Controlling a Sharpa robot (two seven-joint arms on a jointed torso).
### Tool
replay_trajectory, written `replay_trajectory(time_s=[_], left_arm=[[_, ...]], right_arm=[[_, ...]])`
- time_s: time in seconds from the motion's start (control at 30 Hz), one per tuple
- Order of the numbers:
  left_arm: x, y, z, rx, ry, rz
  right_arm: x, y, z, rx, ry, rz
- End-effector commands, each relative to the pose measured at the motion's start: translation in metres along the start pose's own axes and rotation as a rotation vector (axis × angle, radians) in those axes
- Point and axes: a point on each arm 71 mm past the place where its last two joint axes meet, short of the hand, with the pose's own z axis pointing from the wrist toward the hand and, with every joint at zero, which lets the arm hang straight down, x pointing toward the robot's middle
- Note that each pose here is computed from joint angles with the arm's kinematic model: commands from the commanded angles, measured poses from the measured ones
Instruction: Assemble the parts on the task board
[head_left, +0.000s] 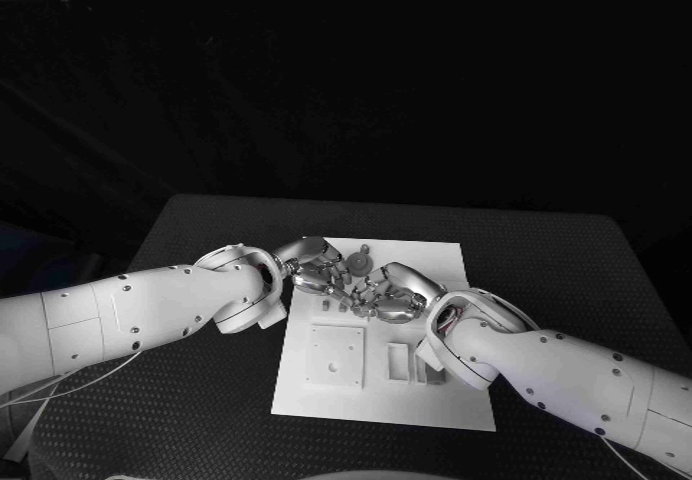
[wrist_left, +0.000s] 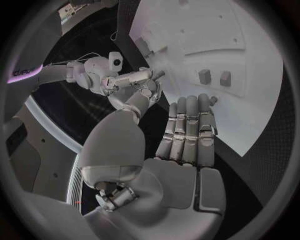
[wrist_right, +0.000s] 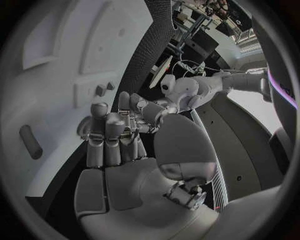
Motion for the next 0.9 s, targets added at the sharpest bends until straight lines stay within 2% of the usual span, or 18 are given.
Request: replay_trajectory(time_s=[0.03, 0.37, 0.9], left_arm=[[0.0005, -0.0019, 0.0005, 0.005, -0.001, -0.013], [0.0007, -0.0018, 0.0007, 0.003, 0.001, -0.016], [0.0016, -0.0024, 0.0014, 0.002, 0.007, -0.019]], right_arm=[[0.0037, 0.0026, 0.0000, -0.022, 0.042, -0.001], [0.0036, 0.0022, -0.0001, -0.024, 0.045, -0.001], [0.0060, 0.0029, 0.0000, -0.035, 0.080, 0.009]])
